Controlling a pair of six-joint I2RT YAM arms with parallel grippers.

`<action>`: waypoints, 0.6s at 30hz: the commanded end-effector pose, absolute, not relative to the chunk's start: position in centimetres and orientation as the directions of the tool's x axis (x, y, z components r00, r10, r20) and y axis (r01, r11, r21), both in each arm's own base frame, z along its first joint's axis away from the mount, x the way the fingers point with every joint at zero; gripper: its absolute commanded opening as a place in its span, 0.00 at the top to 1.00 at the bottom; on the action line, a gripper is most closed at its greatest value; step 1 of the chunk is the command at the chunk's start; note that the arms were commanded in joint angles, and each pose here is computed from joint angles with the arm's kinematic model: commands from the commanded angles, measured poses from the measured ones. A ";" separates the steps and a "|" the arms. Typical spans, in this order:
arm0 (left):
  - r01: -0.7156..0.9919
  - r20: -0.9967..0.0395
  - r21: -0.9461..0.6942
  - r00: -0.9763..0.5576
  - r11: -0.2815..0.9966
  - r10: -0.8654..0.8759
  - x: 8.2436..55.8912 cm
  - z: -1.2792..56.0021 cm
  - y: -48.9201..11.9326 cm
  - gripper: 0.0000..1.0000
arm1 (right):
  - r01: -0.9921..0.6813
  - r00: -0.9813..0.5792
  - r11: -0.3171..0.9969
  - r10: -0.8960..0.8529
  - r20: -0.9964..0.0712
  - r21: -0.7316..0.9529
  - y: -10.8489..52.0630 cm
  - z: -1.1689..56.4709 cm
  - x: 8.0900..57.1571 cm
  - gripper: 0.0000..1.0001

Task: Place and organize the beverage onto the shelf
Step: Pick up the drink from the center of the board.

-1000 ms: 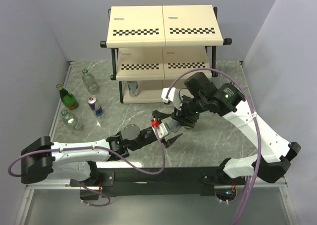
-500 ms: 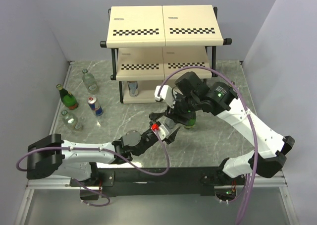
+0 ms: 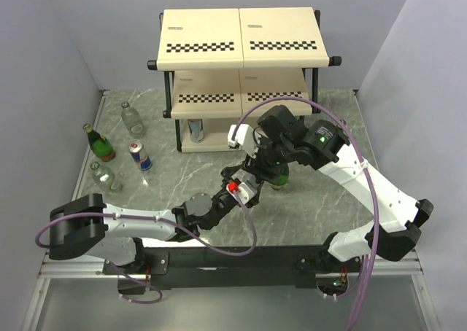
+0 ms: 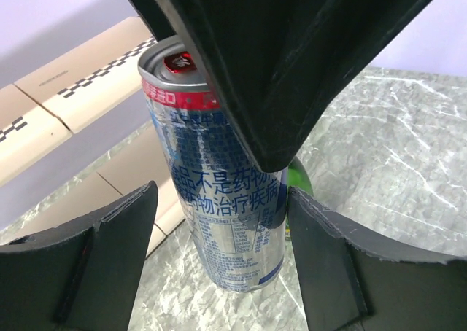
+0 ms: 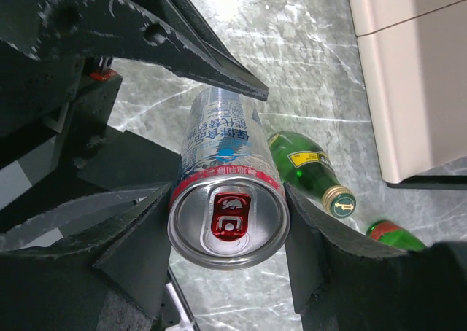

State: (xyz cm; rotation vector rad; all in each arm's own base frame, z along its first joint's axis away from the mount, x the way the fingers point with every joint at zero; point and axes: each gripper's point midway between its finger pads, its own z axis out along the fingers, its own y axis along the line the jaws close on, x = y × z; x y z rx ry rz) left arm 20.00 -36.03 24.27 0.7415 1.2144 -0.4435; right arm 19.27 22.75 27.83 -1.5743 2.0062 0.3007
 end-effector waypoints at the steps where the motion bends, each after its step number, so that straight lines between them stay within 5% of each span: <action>1: 0.641 -0.941 0.233 0.339 0.731 0.003 20.4 27.3 -36.3 0.23 | -0.928 -0.106 0.307 -0.760 -0.641 -0.211 24.1 30.7 20.3 1.00; 18: 0.615 -0.935 0.249 0.354 0.748 0.021 21.1 27.4 -37.4 0.30 | -0.928 -0.105 0.308 -0.758 -0.643 -0.211 24.3 30.8 20.4 1.00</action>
